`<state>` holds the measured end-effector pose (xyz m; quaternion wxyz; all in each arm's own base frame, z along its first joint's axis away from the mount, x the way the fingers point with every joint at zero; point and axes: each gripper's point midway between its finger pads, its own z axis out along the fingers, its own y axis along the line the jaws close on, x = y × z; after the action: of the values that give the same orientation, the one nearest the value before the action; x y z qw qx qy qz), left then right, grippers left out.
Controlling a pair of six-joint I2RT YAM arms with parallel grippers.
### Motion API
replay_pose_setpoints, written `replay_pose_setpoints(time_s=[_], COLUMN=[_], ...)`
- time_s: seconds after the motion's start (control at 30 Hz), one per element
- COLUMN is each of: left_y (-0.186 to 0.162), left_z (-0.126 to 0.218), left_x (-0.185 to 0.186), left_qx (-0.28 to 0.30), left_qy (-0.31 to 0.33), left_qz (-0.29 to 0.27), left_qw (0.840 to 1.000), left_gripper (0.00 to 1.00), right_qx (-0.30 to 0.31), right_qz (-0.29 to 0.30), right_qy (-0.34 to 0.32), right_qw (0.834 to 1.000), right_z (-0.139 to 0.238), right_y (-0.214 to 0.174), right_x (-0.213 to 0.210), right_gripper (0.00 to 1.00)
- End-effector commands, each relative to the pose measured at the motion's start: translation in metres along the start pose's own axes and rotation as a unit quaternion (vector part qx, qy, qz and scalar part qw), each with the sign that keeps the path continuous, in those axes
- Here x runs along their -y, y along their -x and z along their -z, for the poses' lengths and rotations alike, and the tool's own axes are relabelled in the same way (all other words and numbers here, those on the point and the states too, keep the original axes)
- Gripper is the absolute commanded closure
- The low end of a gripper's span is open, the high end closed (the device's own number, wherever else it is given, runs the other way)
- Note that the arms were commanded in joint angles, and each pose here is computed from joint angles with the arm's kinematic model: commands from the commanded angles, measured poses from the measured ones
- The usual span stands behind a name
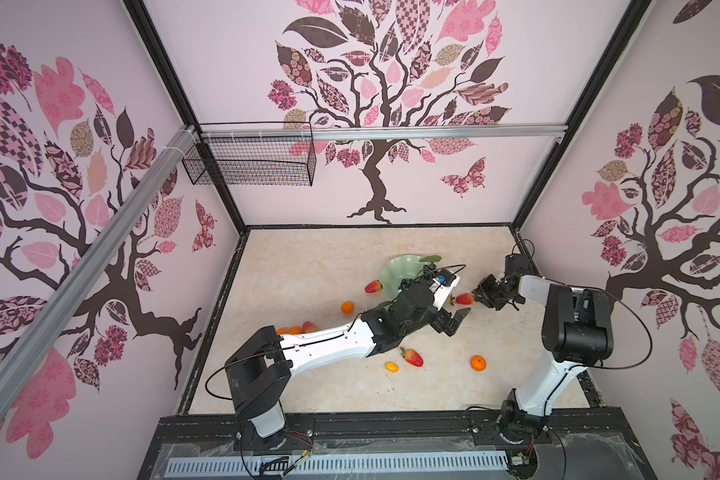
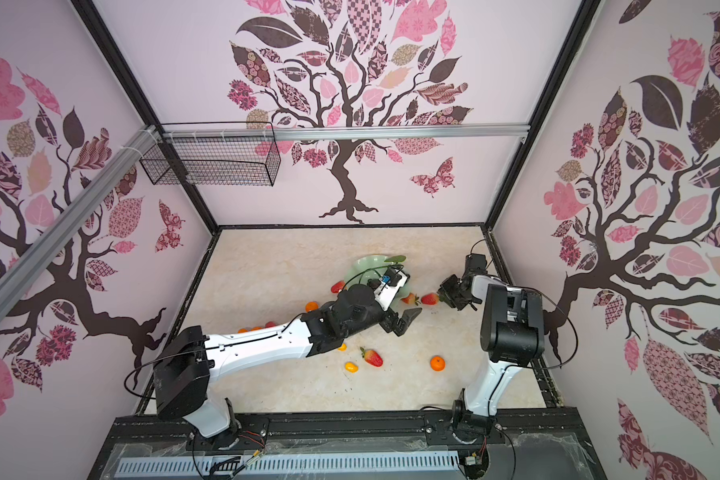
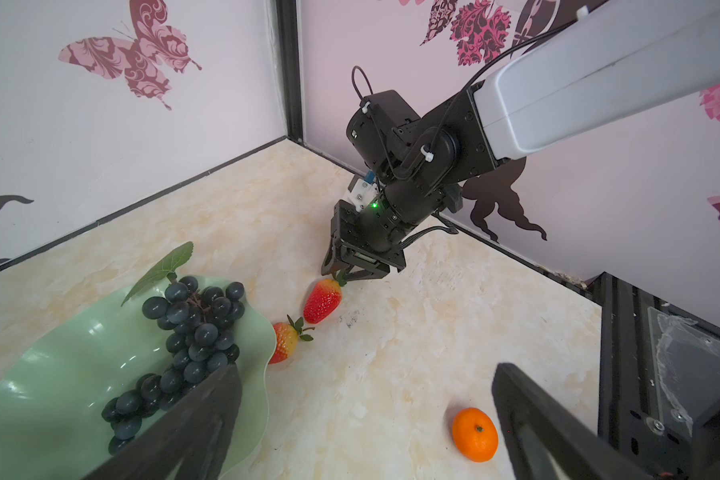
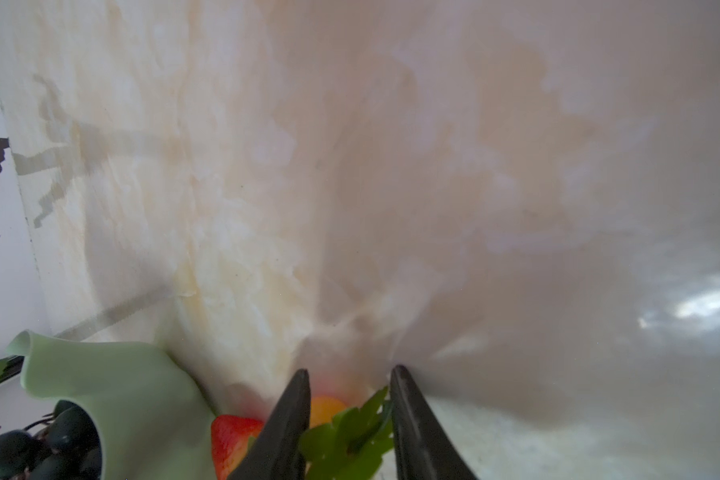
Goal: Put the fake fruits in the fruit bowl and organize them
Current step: 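Lower the right gripper and close it on the red strawberry beside the bowl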
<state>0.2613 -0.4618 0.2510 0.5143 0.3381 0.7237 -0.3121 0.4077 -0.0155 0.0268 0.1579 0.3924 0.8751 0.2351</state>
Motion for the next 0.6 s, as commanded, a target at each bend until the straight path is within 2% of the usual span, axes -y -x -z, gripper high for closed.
replay_pose_setpoints(time_s=[0.0, 0.57], left_y=[-0.0107, -0.0094], left_z=[-0.0016, -0.0009], left_x=[-0.0021, -0.0062], left_qx=[-0.008, -0.008], left_qy=[0.002, 0.014], left_qz=[0.002, 0.004], left_qw=[1.0, 1.0], left_gripper=[0.02, 0.02], right_qx=[-0.012, -0.013], right_qz=[-0.004, -0.008], right_qy=[-0.009, -0.007], right_qw=[1.0, 1.0], right_z=[-0.0063, -0.0094], right_y=[0.0007, 0.0005], right_x=[0.0027, 0.0036], right_gripper=[0.69, 0.92])
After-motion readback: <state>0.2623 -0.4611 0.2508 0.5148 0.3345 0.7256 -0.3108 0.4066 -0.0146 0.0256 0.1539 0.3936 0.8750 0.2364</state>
